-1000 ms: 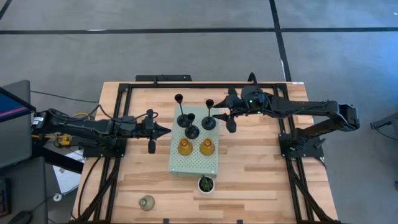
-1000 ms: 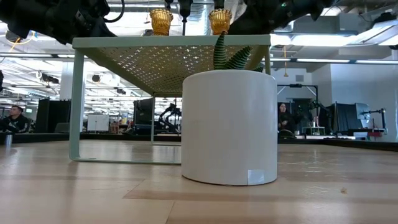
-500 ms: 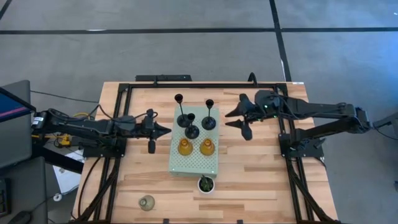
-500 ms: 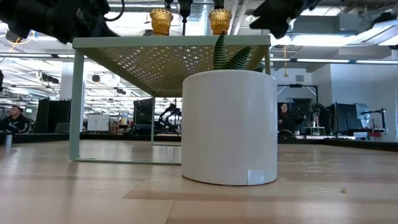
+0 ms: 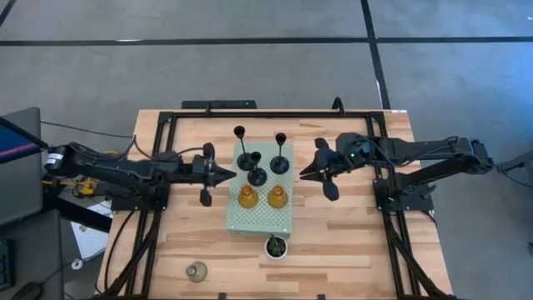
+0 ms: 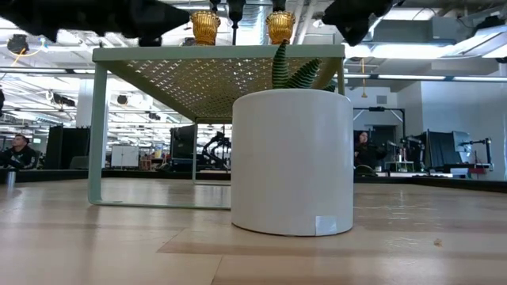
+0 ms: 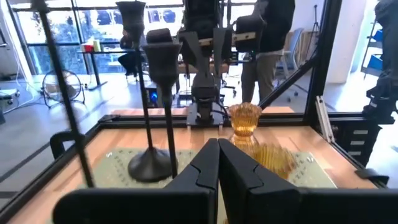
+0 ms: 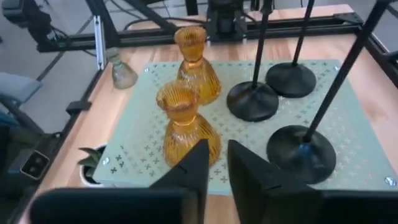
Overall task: Pick & Place candle stick holders
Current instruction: Adjust the black candle holders on the shelf
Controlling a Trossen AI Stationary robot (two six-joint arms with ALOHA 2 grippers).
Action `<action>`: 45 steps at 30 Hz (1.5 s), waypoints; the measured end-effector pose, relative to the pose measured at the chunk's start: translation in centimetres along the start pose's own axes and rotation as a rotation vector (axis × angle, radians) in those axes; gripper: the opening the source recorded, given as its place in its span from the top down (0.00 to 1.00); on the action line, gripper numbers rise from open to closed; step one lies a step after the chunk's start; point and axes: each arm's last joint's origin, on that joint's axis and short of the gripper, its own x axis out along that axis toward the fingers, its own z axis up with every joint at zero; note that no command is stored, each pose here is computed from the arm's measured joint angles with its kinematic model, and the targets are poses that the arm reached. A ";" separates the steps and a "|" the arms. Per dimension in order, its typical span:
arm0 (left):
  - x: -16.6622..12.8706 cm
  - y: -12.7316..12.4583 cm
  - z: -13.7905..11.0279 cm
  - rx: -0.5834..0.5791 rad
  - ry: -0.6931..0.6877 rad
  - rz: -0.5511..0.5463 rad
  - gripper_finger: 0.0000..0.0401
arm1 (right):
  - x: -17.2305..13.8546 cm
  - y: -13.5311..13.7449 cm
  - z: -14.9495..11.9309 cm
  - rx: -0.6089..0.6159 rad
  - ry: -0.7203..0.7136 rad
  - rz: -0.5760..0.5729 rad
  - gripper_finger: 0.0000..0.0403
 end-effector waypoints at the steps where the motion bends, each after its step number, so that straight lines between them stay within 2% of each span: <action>1: 0.5 0.0 0.3 0.002 0.003 0.000 0.99 | 0.2 0.0 -0.1 -0.009 0.007 0.000 0.89; 4: 1.9 0.0 1.3 0.039 0.056 0.007 0.99 | 0.3 -0.1 -0.4 -0.049 0.045 -0.021 0.98; 10: 3.9 0.2 2.9 0.079 0.232 0.070 0.99 | -0.2 0.1 -0.8 -0.064 0.081 -0.138 0.99; 14: 5.4 0.1 3.2 0.083 0.261 0.071 0.99 | -0.1 0.6 -0.9 -0.085 0.091 -0.172 1.00; 20: 5.8 0.5 3.8 0.106 0.310 0.196 0.99 | 0.5 1.1 -2.2 -0.089 0.123 -0.192 1.00; 26: 5.8 0.5 3.9 0.106 0.308 0.203 0.97 | 0.8 1.2 -3.1 -0.069 0.147 -0.192 1.00; 32: 5.8 0.5 3.8 0.103 0.306 0.180 0.90 | 1.0 1.1 -3.5 -0.054 0.150 -0.194 1.00; 41: 6.9 0.3 2.8 0.081 0.329 0.178 0.73 | 1.0 1.2 -3.2 -0.049 0.122 -0.192 1.00; 45: 7.1 -0.1 2.5 0.065 0.337 0.236 0.71 | 1.0 1.2 -3.2 -0.049 0.122 -0.192 1.00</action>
